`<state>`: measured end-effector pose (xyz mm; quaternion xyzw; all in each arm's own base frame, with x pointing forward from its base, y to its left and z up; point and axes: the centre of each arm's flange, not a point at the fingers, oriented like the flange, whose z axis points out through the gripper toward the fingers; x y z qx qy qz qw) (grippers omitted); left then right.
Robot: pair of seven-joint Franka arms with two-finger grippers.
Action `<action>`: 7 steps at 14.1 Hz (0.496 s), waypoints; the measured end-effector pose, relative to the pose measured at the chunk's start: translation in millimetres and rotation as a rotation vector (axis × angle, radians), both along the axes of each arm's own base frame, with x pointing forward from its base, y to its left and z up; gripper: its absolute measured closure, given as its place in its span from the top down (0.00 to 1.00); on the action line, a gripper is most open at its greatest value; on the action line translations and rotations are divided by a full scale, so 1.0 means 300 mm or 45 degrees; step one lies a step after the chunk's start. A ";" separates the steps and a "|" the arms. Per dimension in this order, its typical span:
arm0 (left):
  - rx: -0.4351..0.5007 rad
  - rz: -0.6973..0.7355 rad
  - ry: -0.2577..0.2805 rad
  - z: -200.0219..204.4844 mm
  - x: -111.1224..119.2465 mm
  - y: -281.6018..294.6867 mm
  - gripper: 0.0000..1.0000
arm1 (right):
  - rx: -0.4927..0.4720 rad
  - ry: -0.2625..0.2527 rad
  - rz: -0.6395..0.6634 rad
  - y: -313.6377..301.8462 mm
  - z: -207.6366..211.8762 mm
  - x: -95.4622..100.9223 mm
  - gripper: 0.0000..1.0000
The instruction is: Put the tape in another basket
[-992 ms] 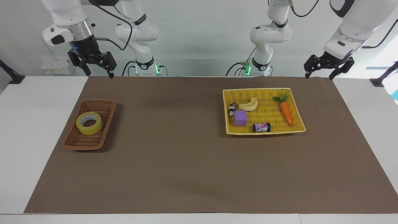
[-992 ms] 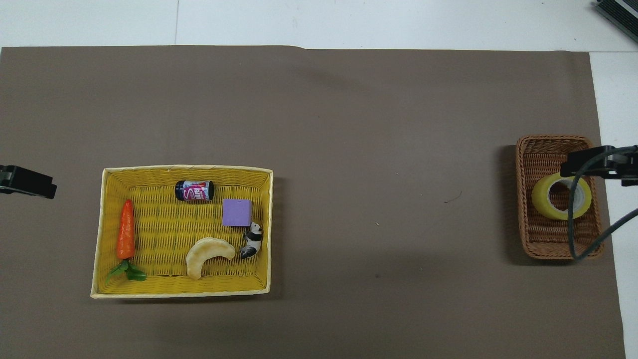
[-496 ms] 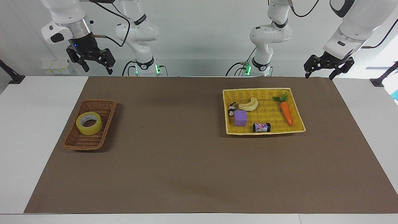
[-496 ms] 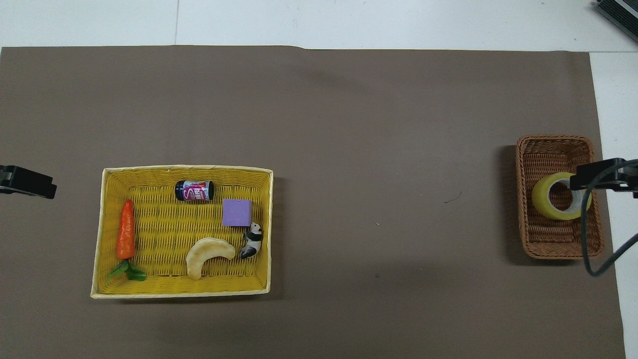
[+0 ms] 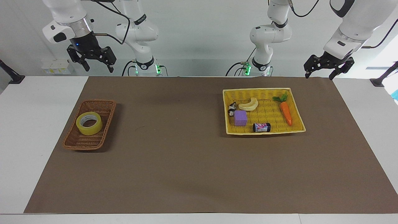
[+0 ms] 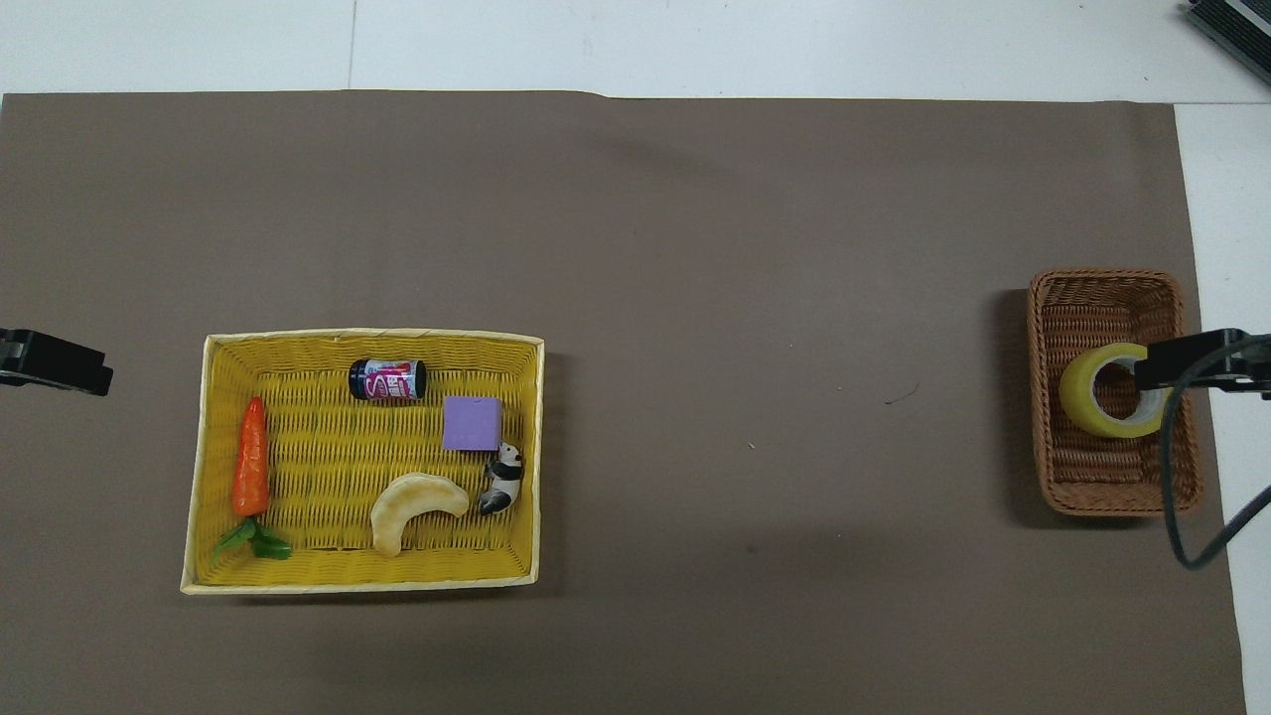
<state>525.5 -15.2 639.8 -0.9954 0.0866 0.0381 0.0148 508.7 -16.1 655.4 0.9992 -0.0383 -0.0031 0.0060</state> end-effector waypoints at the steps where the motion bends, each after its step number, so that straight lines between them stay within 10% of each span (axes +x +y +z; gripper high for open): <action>1: 0.000 0.000 0.000 0.000 0.000 0.000 1.00 | 0.000 0.000 0.004 0.000 0.000 0.000 1.00; 7: 0.000 0.000 0.000 0.000 0.000 0.000 1.00 | 0.000 0.000 0.009 -0.002 0.000 0.000 1.00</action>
